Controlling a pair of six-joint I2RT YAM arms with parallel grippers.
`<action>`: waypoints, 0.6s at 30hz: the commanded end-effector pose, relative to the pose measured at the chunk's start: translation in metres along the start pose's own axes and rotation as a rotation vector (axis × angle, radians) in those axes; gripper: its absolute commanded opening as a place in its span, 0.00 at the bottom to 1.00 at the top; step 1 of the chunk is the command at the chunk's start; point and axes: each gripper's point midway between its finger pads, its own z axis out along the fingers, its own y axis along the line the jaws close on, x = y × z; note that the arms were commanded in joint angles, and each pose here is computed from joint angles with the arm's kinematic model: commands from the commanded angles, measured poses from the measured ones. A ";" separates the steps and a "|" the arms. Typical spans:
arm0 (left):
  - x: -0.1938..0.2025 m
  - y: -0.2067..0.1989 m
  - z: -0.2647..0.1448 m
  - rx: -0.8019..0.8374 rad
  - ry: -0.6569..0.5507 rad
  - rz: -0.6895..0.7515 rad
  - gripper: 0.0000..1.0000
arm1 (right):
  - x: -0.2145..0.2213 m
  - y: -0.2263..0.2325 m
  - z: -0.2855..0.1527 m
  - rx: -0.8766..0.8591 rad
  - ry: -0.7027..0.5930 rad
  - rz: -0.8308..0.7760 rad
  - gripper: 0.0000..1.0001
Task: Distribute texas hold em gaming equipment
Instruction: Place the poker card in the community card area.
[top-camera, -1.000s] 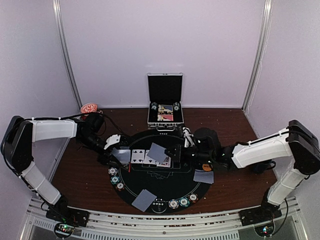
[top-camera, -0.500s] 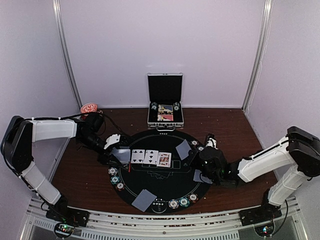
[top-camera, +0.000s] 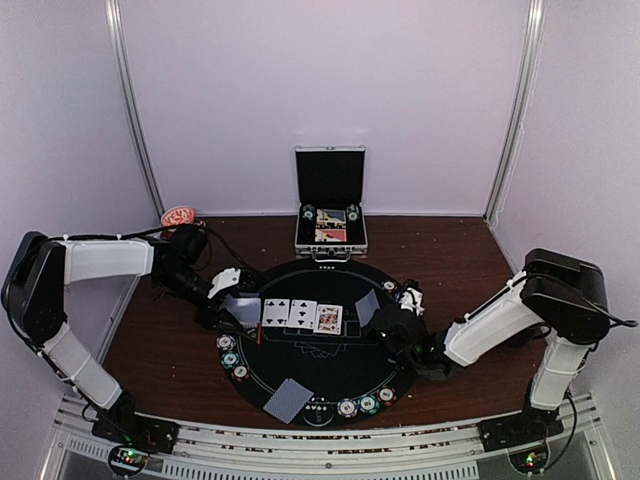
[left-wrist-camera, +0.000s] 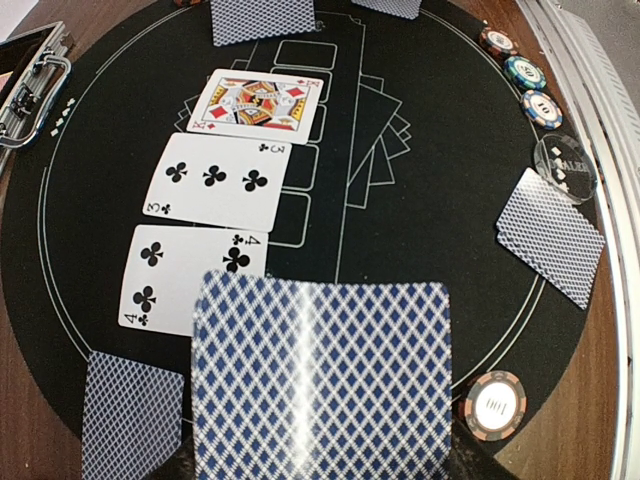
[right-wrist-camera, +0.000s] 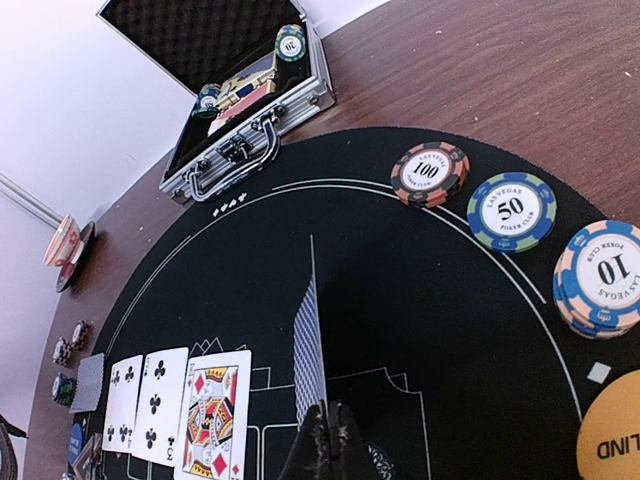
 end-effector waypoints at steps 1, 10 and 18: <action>-0.002 0.004 0.000 -0.009 -0.018 0.003 0.60 | 0.007 0.007 0.002 -0.013 0.012 0.010 0.00; -0.002 0.004 -0.001 -0.009 -0.018 0.003 0.60 | 0.029 0.012 0.005 -0.021 0.067 -0.003 0.01; -0.002 0.004 0.000 -0.008 -0.018 0.003 0.60 | 0.036 0.017 0.001 -0.016 0.083 -0.025 0.10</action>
